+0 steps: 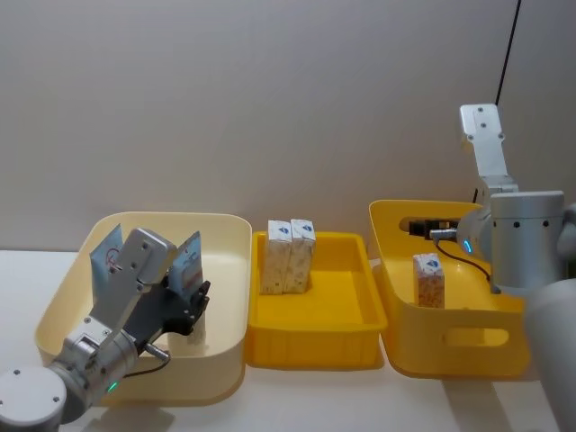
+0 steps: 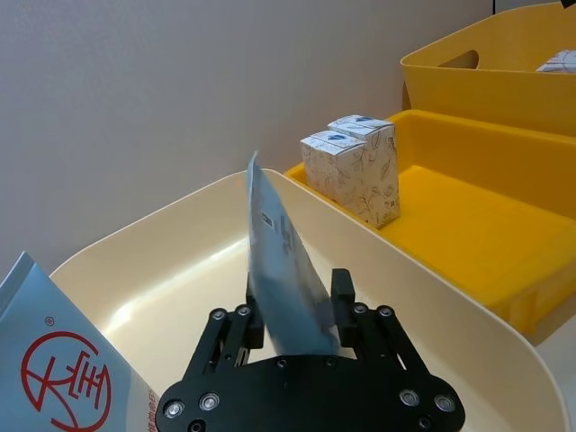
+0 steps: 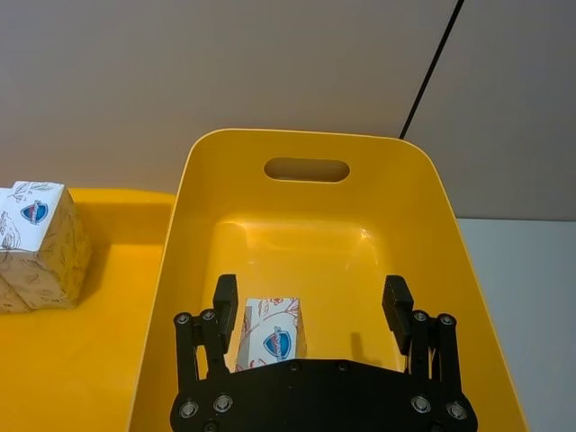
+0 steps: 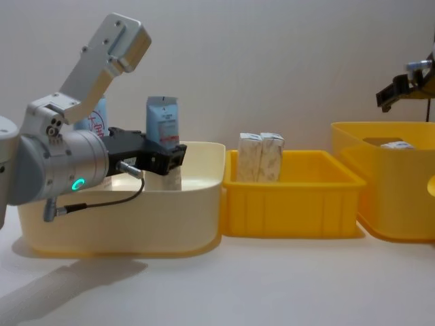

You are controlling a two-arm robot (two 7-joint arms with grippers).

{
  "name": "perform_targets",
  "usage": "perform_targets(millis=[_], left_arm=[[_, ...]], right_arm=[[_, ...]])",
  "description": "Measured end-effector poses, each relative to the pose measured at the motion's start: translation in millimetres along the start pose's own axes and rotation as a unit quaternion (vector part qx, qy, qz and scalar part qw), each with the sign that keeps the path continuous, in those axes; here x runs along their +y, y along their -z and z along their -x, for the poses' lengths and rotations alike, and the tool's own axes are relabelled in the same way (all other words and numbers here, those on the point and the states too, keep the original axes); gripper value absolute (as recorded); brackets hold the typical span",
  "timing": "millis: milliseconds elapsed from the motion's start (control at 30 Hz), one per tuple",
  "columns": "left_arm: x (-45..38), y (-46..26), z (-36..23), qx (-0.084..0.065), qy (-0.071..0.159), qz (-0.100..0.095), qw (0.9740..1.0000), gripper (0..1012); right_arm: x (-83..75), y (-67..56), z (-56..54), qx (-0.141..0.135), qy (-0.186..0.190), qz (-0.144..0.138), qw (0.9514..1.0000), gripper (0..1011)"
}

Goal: Bimanual collaborative sorting of washing and personal care products

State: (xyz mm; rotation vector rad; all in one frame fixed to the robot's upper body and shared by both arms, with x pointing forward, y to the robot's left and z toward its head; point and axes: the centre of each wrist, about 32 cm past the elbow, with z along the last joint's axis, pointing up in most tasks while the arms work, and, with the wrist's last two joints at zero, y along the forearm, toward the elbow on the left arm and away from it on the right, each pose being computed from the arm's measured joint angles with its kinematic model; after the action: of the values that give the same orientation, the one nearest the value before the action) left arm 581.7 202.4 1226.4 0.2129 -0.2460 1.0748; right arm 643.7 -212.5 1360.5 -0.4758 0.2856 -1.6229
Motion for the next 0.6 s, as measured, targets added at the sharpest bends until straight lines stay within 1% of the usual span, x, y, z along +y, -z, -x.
perform_targets(millis=[33,100,133,333,600], left_arm=[[0.0,0.0,0.0,0.000,0.000,0.000,1.0000,438],[-0.2,0.0,-0.1,0.000,0.000,0.000,1.0000,397],[-0.3,-0.1,-0.1,0.000,0.000,0.000,1.0000,353],[-0.5,-0.1,0.0,0.000,0.000,0.000,1.0000,302],[-0.8,-0.3,-0.1,0.000,0.000,0.000,1.0000,266]], right_arm=[[0.0,0.0,0.0,0.000,0.000,0.000,1.0000,1001],[0.0,0.0,0.0,0.000,0.000,0.000,1.0000,1001],[0.0,0.0,0.0,0.000,0.000,0.000,1.0000,1001],[0.0,0.0,0.0,0.000,0.000,0.000,1.0000,1001],[0.0,0.0,0.0,0.000,0.000,0.000,1.0000,1001]])
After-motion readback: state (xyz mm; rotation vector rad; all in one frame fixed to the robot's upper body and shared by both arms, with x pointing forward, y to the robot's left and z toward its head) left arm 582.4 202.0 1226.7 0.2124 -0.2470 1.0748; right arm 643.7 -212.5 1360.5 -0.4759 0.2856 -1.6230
